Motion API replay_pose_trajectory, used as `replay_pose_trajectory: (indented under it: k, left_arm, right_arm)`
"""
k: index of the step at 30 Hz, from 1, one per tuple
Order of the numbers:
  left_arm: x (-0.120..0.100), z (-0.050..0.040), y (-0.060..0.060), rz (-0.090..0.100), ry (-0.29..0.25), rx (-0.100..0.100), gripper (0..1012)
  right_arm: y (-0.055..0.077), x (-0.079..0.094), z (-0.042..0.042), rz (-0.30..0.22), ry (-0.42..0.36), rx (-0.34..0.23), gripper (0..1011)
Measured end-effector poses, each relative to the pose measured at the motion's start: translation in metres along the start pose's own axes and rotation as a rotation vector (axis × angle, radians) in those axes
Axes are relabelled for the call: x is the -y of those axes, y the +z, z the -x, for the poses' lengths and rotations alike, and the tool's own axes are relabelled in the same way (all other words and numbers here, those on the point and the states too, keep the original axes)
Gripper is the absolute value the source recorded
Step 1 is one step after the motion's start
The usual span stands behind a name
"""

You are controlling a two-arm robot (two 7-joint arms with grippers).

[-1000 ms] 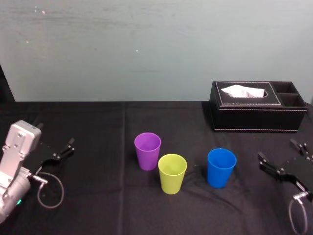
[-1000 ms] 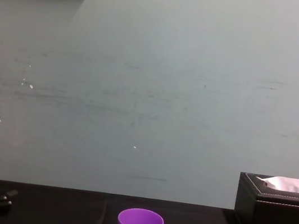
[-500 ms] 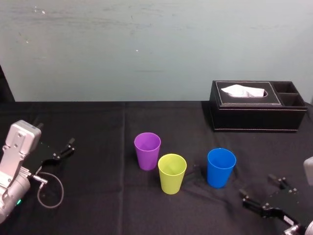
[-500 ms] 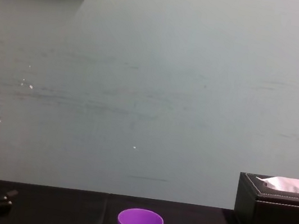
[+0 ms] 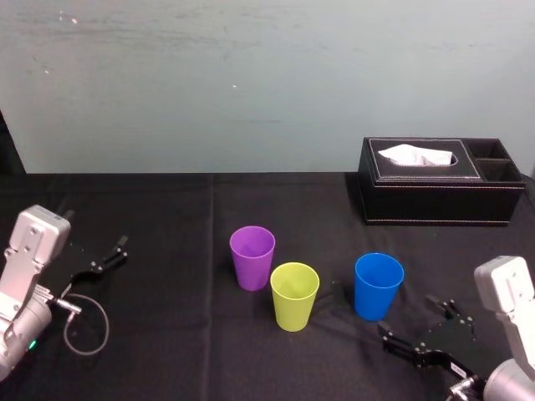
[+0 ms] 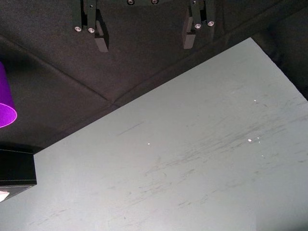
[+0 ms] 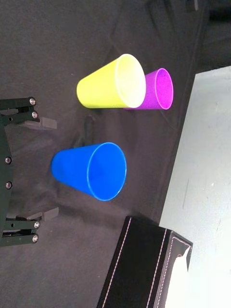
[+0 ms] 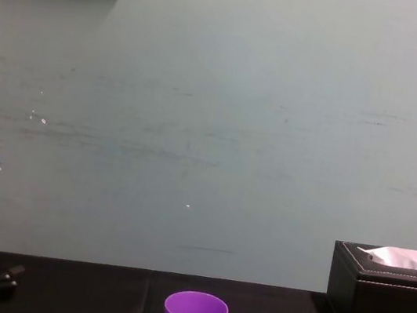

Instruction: Stack the three plastic cups sequentially using one hand.

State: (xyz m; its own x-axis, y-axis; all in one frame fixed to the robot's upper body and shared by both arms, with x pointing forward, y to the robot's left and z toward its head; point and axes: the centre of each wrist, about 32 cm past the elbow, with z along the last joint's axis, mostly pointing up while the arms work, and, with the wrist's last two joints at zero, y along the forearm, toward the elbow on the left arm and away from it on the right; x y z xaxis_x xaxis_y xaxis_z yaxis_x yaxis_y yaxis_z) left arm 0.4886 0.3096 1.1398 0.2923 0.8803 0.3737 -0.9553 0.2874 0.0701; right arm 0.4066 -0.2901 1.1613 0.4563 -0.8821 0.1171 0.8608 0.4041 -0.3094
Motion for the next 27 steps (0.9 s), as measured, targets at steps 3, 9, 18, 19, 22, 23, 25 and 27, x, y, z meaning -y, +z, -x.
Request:
replay_pose_trajectory:
  k: [3,9,18,19,22,23,25,27]
  left_arm:
    - [0.0,0.0,0.0,0.0,0.0,0.0,1000]
    - [0.0,0.0,0.0,0.0,0.0,0.0,1000]
    - [0.0,0.0,0.0,0.0,0.0,0.0,1000]
    - [0.0,0.0,0.0,0.0,0.0,0.0,1000]
    - [0.0,0.0,0.0,0.0,0.0,0.0,1000]
    - [0.0,0.0,0.0,0.0,0.0,0.0,1000]
    - [0.0,0.0,0.0,0.0,0.0,0.0,1000]
    - [0.0,0.0,0.0,0.0,0.0,0.0,1000]
  right_arm:
    - [0.001,-0.007,0.0025,-0.004,-0.002,0.003,1000]
    - [0.003,-0.018,0.0072,-0.014,-0.006,0.003,1000]
    - [0.003,-0.03,0.0107,-0.023,-0.013,-0.019,1000]
    - [0.004,-0.032,0.0112,-0.025,-0.015,-0.022,1000]
    - [0.004,-0.036,0.0124,-0.028,-0.016,-0.03,1000]
    - [0.004,-0.036,0.0127,-0.029,-0.015,-0.031,1000]
    - [0.004,-0.039,0.0133,-0.03,-0.016,-0.036,1000]
    - [0.004,-0.04,0.0137,-0.031,-0.016,-0.04,1000]
